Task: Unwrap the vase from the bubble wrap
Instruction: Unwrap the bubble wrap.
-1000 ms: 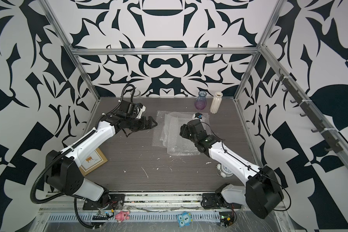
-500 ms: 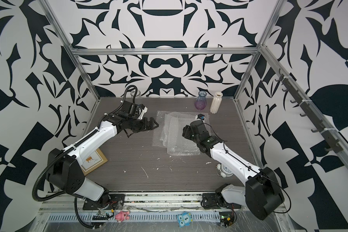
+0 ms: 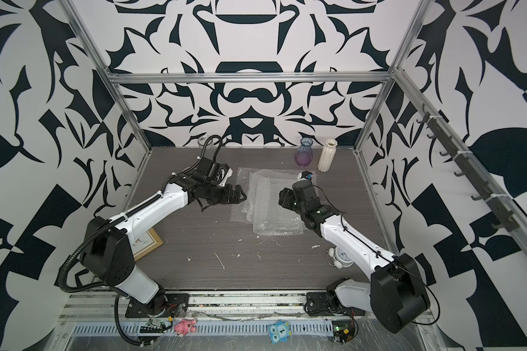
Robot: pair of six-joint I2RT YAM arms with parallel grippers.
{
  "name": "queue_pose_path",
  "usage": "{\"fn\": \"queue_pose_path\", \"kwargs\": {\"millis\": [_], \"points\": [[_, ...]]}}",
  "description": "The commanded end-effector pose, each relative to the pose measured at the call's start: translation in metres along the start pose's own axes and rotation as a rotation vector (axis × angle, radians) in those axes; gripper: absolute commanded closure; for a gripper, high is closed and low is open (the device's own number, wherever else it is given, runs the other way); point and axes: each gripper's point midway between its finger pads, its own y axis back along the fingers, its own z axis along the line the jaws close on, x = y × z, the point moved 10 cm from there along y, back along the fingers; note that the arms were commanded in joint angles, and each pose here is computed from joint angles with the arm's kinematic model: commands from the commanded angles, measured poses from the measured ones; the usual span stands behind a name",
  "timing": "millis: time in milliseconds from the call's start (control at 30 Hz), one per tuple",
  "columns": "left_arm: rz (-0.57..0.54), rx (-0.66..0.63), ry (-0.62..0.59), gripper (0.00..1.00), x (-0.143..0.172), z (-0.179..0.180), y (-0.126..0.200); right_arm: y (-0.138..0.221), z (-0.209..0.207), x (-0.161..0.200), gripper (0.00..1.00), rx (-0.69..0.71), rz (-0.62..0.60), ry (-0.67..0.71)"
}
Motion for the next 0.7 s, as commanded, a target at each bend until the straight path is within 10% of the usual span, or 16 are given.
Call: {"fn": "queue_pose_path", "kwargs": {"millis": [0,667], "points": [[0.027,-0.052,-0.037,0.01,0.002,-0.006,-0.006,0.015,0.001,-0.007,0.35,-0.014,-0.036,0.055],[0.054,-0.057,-0.092,0.01,-0.013,-0.077,-0.049,0.022,-0.026,0.005,0.35,0.042,-0.017,0.073]]}}
